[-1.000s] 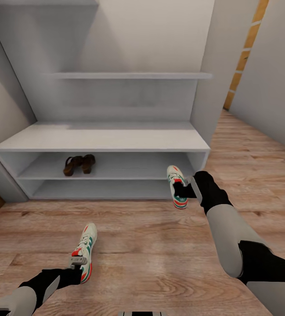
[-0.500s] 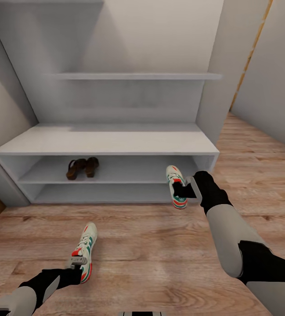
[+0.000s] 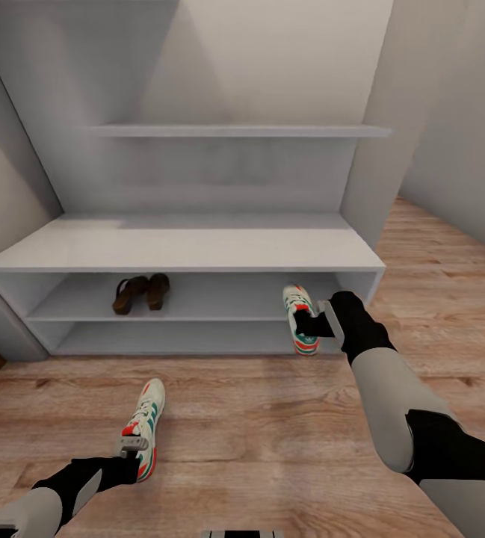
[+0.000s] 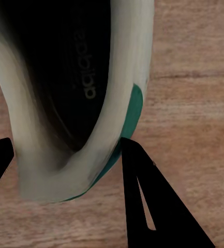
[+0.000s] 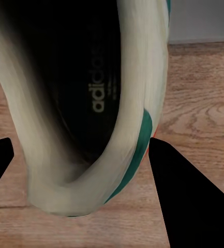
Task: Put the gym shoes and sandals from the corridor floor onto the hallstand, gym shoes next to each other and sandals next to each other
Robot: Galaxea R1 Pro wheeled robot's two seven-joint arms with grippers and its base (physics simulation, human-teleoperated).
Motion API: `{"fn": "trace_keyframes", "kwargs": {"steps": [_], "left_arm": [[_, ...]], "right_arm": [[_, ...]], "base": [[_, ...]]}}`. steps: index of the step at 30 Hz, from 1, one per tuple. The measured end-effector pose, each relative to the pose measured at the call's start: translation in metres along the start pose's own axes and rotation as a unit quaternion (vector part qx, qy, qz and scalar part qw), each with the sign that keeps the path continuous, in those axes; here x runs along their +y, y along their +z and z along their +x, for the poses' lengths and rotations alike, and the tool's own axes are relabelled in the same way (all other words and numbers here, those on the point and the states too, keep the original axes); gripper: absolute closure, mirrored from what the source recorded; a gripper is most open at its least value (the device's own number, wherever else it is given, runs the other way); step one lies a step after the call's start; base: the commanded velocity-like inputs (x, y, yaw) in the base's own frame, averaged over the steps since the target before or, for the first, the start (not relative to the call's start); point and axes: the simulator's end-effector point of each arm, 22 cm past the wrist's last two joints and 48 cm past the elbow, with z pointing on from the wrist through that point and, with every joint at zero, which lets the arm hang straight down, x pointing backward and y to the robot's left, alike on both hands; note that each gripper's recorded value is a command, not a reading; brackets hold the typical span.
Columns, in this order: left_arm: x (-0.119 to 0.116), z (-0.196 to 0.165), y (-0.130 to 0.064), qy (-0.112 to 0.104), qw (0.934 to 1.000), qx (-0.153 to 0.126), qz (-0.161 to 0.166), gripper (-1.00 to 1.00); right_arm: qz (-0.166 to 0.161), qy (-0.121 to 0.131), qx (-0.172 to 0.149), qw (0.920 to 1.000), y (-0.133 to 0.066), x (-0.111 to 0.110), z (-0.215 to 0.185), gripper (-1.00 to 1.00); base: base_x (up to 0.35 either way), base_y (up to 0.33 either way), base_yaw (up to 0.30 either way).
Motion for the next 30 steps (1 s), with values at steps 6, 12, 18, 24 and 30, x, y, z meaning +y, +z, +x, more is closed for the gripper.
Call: {"fn": "trace_keyframes", "kwargs": {"steps": [6, 12, 18, 24, 30], "left_arm": [[0.000, 0.000, 0.000, 0.000, 1.0000, 0.000, 0.000, 1.00], [0.000, 0.001, 0.000, 0.000, 1.0000, 0.001, 0.000, 1.00], [0.000, 0.003, 0.000, 0.000, 1.0000, 0.004, 0.000, 1.00], [0.006, 0.027, 0.001, -0.005, 0.9996, 0.028, -0.004, 1.00], [0.012, 0.033, -0.001, 0.007, 0.9992, 0.037, -0.009, 1.00]], "right_arm": [[0.001, 0.000, 0.001, 1.0000, 0.000, -0.001, 0.001, 1.00], [0.001, 0.000, 0.009, 1.0000, 0.004, -0.002, 0.006, 1.00], [0.001, -0.001, 0.017, 0.9998, 0.007, -0.001, 0.013, 1.00], [0.001, -0.002, 0.020, 0.9998, 0.008, 0.000, 0.014, 1.00], [0.001, -0.002, 0.020, 0.9998, 0.009, -0.001, 0.015, 1.00]], "base": [[0.182, 0.004, 0.000], [0.044, 0.001, 0.000], [0.009, 0.000, 0.000], [0.001, 0.000, 0.000], [0.000, 0.000, 0.000]]}}
